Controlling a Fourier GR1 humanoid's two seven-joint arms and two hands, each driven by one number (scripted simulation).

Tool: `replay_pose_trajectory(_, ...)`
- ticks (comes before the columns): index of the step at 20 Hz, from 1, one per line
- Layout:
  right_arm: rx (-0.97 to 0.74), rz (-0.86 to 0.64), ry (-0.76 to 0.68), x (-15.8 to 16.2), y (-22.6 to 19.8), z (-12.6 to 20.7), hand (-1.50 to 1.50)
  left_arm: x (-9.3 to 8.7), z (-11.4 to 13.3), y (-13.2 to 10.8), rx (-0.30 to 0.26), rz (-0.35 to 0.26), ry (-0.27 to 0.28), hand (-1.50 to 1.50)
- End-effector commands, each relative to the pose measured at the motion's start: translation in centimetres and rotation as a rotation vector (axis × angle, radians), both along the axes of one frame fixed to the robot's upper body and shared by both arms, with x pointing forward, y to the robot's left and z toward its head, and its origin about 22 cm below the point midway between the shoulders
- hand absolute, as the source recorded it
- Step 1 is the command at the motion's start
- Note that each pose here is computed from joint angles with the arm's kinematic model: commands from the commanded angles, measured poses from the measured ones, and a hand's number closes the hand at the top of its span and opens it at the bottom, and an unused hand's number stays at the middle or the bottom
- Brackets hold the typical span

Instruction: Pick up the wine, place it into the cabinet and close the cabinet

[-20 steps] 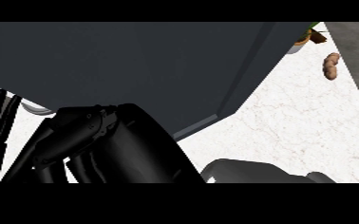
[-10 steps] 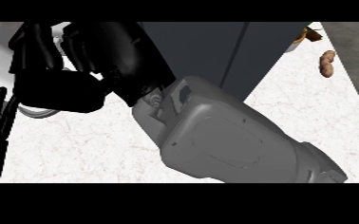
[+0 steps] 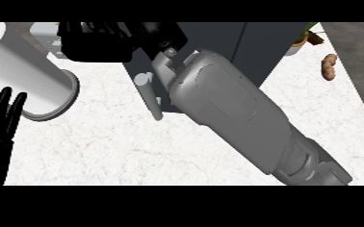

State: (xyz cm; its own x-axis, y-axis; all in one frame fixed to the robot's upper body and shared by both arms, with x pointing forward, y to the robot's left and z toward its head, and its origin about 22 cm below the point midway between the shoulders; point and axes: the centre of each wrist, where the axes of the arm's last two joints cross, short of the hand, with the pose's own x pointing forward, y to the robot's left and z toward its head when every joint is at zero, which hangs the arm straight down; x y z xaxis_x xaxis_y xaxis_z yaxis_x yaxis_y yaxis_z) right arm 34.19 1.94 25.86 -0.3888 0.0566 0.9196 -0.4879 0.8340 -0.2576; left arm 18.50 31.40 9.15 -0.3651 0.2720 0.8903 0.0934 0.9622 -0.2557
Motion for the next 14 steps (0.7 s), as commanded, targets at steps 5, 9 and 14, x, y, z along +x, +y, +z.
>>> replay_pose_trajectory(5, -0.039, -0.151, 0.014, 5.2, -3.5, -2.1, 1.5, 0.2, 1.5, -0.1, 0.009, -0.005, 0.0, -1.5)
replay_pose_trajectory(9, -0.105, -0.168, -0.013, 6.2, -5.6, -2.9, 1.5, 0.9, 0.7, 0.0, 0.006, 0.002, 0.003, -1.5)
replay_pose_trajectory(14, -0.094, -0.177, -0.03, 6.1, -5.6, -2.1, 1.5, 1.4, 0.9, -0.6, -0.009, -0.016, 0.005, -1.5)
